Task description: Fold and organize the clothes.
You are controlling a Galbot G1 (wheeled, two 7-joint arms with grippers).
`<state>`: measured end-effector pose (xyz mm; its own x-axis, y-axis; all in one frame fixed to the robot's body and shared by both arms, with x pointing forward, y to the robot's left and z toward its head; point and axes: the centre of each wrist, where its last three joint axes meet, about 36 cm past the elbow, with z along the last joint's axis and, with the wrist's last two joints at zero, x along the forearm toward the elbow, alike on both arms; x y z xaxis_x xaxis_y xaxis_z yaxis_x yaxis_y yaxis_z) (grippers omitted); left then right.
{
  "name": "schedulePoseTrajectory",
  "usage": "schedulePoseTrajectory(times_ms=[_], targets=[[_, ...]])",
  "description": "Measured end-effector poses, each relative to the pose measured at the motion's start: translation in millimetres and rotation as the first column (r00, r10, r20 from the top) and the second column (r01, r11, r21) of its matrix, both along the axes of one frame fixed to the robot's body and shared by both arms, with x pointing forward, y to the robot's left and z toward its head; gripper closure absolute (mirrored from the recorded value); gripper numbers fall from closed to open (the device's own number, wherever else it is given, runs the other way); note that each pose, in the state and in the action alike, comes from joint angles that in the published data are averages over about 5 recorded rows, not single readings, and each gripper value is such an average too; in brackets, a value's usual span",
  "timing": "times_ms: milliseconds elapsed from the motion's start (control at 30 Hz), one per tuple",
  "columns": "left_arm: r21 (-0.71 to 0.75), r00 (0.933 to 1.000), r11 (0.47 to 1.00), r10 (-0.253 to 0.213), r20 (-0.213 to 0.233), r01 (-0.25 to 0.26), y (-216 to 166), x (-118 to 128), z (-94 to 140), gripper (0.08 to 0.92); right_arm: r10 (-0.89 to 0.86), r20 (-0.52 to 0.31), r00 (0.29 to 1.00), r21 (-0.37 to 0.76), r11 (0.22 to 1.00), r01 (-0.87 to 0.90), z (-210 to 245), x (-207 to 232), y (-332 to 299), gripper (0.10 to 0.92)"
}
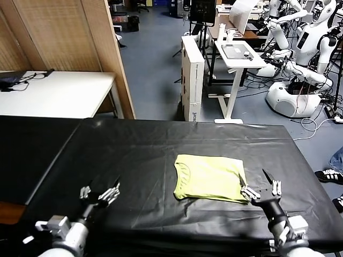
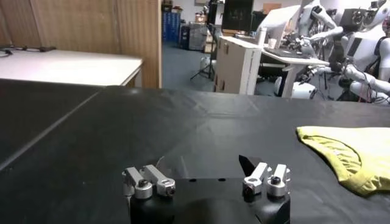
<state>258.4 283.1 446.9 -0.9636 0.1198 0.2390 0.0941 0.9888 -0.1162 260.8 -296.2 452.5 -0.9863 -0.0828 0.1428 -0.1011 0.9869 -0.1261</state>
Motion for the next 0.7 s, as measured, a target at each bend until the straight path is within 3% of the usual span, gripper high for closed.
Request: schedulePoseTrajectory(times_ms=[200,433,700], targets=[[0.019,0.9982,1.000,0.025,-0.054,-0.024,9,-22,6,0.092,-0.046,0.012,0.999,0.040,0.998,0.045,-1,-43,17,0.115],[0.041,0.9947,0.999,0.028,-0.099,-0.024,17,-42,11,0.092,-0.092,-0.035,0.995,0.052,0.994,0.093,4,-81,23,0.115],[0.051,0.9923,0.999,0.018,-0.123,-0.011,21,-54,12,0.092,-0.081,-0.091,0.993,0.053,0.995,0.086,6,-97,28,0.115]])
